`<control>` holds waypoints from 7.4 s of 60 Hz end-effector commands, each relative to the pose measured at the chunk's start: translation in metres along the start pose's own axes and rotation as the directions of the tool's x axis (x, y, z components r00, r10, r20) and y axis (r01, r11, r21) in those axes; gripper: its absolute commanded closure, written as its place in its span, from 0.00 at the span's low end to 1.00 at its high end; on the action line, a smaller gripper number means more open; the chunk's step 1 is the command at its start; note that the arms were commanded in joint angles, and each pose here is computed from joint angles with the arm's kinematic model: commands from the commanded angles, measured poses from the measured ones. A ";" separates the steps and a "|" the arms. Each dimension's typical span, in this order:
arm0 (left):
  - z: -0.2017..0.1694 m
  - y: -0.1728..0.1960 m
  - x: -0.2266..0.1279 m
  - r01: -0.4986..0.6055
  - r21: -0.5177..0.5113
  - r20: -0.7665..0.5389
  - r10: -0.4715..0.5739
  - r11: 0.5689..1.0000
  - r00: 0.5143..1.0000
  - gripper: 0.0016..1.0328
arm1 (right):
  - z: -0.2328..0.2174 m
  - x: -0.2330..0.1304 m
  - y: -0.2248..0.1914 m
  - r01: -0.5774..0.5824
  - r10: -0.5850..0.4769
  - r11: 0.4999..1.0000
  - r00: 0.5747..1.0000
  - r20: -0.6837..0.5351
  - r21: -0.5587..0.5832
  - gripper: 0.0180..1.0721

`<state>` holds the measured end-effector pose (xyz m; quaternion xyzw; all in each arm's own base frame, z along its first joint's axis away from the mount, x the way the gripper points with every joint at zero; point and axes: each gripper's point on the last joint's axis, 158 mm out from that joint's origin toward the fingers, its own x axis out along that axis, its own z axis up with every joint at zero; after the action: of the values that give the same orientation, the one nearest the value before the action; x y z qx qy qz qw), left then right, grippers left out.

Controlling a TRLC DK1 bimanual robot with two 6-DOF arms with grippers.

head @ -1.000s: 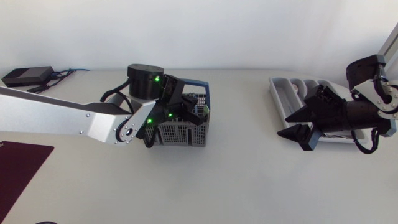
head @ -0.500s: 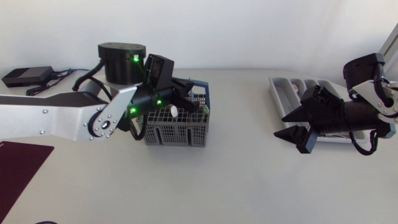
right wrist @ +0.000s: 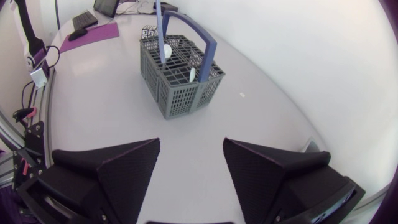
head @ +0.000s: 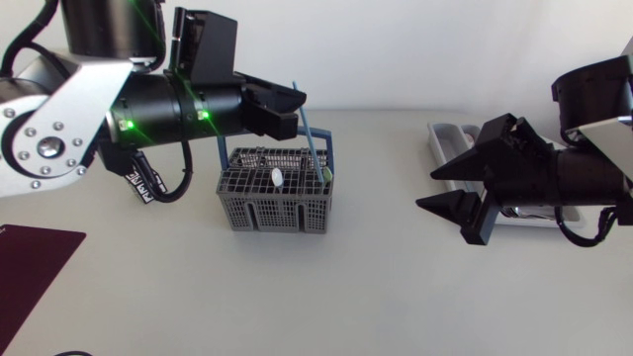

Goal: Transfer all utensils from the basket to the drawer tray.

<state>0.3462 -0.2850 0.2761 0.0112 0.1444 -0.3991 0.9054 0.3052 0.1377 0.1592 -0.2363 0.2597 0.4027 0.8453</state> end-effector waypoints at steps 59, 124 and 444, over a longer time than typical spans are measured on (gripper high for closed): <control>-0.021 -0.045 0.019 0.324 -0.323 -0.160 -0.389 0.889 0.907 0.96 | 0.084 0.048 0.083 -0.405 0.393 0.898 0.914 0.100 0.173 0.72; 0.015 0.043 0.001 0.130 -0.277 -0.140 -0.173 0.952 0.975 0.28 | -0.001 0.027 0.010 -0.248 0.265 0.914 0.964 -0.010 0.322 0.95; -0.091 -0.143 -0.054 0.657 -0.122 -0.388 -0.645 0.744 0.658 0.94 | 0.052 -0.005 0.161 -0.479 0.494 0.866 0.865 0.088 -0.144 0.95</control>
<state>0.1897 -0.3276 0.2169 0.0505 0.3222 -0.6741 0.6627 0.1912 0.2561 0.1829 -0.1882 0.2184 0.6244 0.7260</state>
